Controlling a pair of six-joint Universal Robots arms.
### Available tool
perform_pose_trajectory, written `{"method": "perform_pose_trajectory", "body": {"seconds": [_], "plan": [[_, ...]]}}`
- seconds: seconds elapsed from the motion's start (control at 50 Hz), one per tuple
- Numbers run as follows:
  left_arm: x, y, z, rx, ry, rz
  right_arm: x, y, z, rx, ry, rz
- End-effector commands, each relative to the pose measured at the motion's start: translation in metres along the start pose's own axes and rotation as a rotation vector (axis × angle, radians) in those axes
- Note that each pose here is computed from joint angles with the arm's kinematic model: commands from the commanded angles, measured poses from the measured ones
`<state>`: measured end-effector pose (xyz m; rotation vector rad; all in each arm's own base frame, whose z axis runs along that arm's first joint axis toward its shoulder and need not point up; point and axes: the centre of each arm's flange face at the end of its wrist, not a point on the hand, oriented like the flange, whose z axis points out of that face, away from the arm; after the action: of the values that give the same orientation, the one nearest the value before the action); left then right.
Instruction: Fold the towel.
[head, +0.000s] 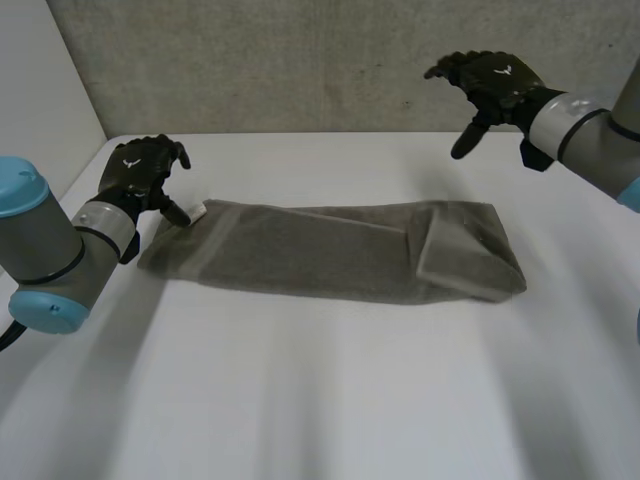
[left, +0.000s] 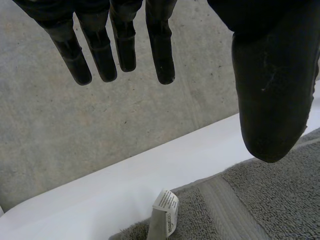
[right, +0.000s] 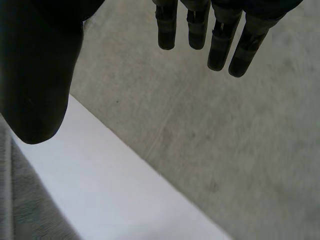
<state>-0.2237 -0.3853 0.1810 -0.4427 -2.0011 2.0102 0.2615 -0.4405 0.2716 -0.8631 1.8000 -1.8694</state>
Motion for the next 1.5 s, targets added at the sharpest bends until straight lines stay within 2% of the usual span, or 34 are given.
{"method": "perform_pose_trajectory", "body": {"seconds": [0.02, 0.08, 0.18, 0.26, 0.46, 0.64, 0.84, 0.96, 1.06, 1.5], "plan": [[0.000, 0.002, -0.002, -0.005, -0.002, -0.018, 0.008, 0.020, -0.010, -0.158, 0.088, -0.071], [0.000, 0.004, -0.003, -0.011, -0.002, -0.036, 0.004, 0.027, -0.014, -0.215, 0.079, -0.139], [0.000, 0.003, -0.004, -0.013, -0.002, -0.039, -0.006, 0.046, -0.024, -0.326, 0.038, -0.073], [0.000, 0.003, -0.004, -0.013, -0.002, -0.039, -0.026, 0.059, -0.047, -0.441, -0.024, -0.005], [0.001, 0.004, -0.006, -0.017, -0.003, -0.040, -0.054, 0.071, -0.086, -0.401, -0.024, -0.028], [0.003, 0.005, -0.007, -0.019, 0.001, -0.041, -0.074, 0.101, -0.115, -0.485, -0.044, -0.042], [0.004, 0.007, -0.008, -0.025, 0.003, -0.042, -0.074, 0.123, -0.111, -0.444, -0.021, -0.078], [0.004, 0.006, -0.008, -0.016, 0.003, -0.040, -0.063, 0.134, -0.104, -0.432, 0.065, -0.124], [0.004, 0.007, -0.008, -0.011, 0.001, -0.039, -0.057, 0.135, -0.100, -0.408, 0.106, -0.151], [0.005, 0.009, -0.009, -0.017, 0.004, -0.040, -0.049, 0.135, -0.092, -0.392, 0.120, -0.181]]}}
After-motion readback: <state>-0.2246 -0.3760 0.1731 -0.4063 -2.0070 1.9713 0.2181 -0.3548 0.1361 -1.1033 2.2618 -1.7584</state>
